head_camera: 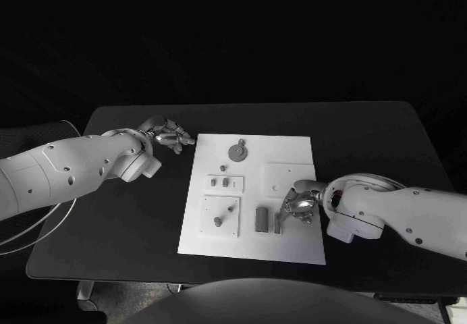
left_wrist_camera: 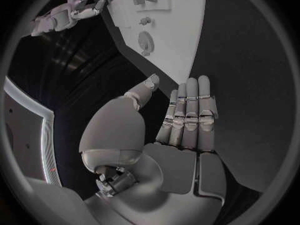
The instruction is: Assemble the parts on the task board
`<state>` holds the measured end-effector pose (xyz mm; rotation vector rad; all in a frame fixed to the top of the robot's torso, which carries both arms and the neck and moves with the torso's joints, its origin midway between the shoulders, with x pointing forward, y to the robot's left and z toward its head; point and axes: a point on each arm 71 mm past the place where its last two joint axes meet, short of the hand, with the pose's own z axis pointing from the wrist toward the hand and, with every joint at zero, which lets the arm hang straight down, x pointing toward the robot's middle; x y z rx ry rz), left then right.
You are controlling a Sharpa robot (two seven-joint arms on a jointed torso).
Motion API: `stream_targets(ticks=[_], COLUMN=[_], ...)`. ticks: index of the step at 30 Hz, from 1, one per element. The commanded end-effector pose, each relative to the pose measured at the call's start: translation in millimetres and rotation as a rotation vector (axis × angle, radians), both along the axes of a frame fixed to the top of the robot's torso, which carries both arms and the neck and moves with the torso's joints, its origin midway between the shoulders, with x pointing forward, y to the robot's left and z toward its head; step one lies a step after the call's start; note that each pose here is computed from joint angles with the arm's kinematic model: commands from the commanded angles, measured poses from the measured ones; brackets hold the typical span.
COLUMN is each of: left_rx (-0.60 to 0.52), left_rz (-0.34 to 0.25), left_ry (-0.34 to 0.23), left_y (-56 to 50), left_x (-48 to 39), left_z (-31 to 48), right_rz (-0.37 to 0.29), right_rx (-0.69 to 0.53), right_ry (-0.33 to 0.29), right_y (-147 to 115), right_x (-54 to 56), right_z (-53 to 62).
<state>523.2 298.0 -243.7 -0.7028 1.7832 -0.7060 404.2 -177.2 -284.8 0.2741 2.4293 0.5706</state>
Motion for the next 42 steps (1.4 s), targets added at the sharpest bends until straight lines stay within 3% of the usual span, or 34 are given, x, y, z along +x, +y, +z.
stream_targets(ticks=[1,42], left_rx=[-0.002,-0.002], left_rz=[-0.012,-0.014], left_ry=[0.0,0.002], left_y=[-2.0,-2.3], left_x=[-0.1,-0.3], left_z=[0.4,0.4], right_rz=[0.0,0.05], right_rx=[0.002,-0.078], right_ry=[-0.016,-0.041], right_y=[-0.1,8.5], right_x=[-0.8,1.2], right_z=[-1.1,-5.3])
